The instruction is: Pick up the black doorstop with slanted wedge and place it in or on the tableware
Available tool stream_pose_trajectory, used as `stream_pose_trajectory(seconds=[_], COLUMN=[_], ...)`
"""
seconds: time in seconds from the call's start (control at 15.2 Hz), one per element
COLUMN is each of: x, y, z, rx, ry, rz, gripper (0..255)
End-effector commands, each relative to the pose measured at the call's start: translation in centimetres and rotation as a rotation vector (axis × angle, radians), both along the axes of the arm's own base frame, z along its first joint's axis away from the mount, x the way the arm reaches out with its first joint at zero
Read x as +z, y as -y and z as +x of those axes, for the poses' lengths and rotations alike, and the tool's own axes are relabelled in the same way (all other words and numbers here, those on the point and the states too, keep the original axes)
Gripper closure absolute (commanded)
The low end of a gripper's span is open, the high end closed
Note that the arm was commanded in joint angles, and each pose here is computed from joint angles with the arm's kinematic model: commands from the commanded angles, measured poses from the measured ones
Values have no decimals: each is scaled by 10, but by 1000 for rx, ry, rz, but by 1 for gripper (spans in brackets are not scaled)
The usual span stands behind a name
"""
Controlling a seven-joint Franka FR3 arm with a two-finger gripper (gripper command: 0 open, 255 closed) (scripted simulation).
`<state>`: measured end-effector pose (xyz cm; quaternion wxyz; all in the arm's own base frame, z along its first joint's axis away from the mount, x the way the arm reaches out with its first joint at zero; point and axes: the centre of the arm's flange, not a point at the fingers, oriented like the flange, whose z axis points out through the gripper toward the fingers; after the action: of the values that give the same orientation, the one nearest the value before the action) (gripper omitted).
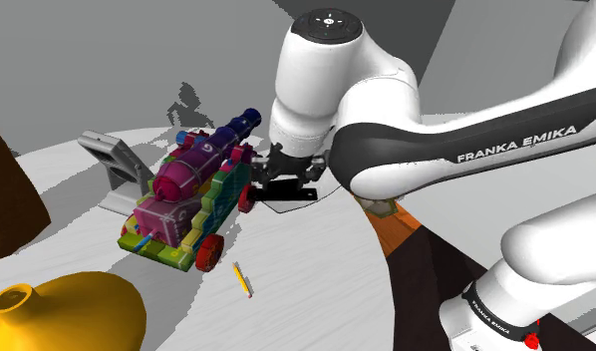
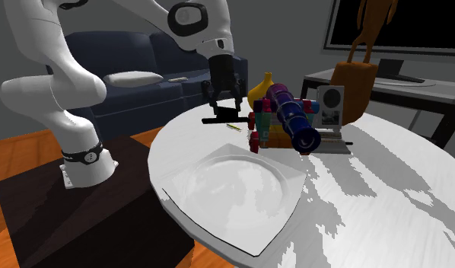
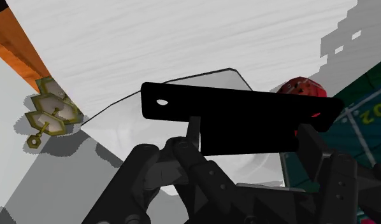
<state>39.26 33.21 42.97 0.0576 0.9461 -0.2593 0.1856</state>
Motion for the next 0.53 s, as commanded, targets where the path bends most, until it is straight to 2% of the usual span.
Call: stream_pose_trajectory(seconds=[0.0,0.46], x=[5,14], y=[9,74], z=[9,74], rx=[0,0], ry=[0,0], rz=[0,0], gripper=[255,255])
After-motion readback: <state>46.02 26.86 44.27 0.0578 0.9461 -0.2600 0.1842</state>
